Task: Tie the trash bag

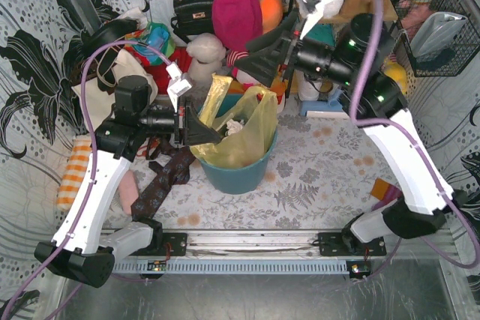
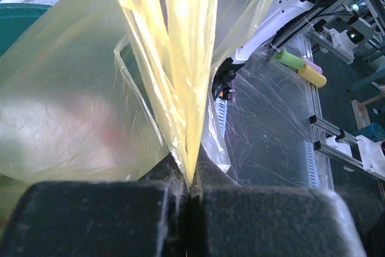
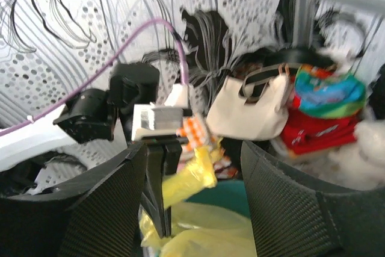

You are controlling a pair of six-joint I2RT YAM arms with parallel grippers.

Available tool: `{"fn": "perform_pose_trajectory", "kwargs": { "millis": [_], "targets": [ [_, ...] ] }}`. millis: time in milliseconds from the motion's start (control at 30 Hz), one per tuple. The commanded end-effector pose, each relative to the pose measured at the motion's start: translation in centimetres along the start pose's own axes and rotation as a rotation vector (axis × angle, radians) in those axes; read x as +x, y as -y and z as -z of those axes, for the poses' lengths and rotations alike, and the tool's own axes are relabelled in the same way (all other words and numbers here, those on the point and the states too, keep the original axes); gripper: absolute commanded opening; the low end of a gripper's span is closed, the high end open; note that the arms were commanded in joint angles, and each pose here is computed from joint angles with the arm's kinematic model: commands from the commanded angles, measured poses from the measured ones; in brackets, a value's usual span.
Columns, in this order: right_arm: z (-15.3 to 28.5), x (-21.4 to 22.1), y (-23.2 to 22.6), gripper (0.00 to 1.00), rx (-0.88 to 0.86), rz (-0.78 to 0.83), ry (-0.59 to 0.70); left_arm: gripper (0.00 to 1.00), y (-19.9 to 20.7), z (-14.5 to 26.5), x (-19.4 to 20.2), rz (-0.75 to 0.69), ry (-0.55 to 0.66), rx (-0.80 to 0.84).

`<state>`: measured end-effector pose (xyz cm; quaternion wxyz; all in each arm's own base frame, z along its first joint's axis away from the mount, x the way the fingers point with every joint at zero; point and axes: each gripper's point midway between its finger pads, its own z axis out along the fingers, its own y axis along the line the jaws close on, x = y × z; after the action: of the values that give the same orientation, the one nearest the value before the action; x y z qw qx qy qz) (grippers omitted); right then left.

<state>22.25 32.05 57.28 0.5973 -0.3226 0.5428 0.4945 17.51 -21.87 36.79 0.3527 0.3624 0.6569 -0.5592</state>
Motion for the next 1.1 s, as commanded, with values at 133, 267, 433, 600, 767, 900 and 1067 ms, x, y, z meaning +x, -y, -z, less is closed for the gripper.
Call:
{"fn": "perform_pose_trajectory", "kwargs": {
  "millis": [133, 267, 433, 600, 767, 900, 1067],
  "targets": [
    [-0.8, 4.5, 1.9, 0.64, -0.154, -0.268, -0.188, 0.00, 0.7, 0.0, -1.2, -0.067, 0.013, 0.014],
    [-0.2, 4.7, 3.3, 0.64, -0.196, -0.285, -0.188, 0.00, 0.6, 0.0, -1.4, -0.072, 0.016, 0.015],
    [-0.6, 5.5, 2.2, 0.68, -0.365, -0.327, -0.223, 0.00, 0.6, 0.0, -1.4, -0.069, 0.016, 0.012],
    [-1.2, 6.0, 1.7, 0.69, -0.376, -0.347, -0.225, 0.00, 0.3, -0.1, -1.4, -0.065, 0.016, 0.000],
    [-2.5, 7.3, 1.7, 0.68, -0.328, -0.338, -0.256, 0.00, 0.3, -0.1, -1.5, -0.067, 0.017, 0.002],
    [-4.0, 9.1, 2.4, 0.64, -0.316, -0.354, -0.294, 0.00, 0.5, 0.0, -1.6, -0.071, 0.019, 0.003],
    [-4.2, 9.2, 1.8, 0.47, -0.328, -0.342, -0.296, 0.00, 0.4, 0.0, -1.8, -0.073, 0.021, -0.001]
  ]
}}
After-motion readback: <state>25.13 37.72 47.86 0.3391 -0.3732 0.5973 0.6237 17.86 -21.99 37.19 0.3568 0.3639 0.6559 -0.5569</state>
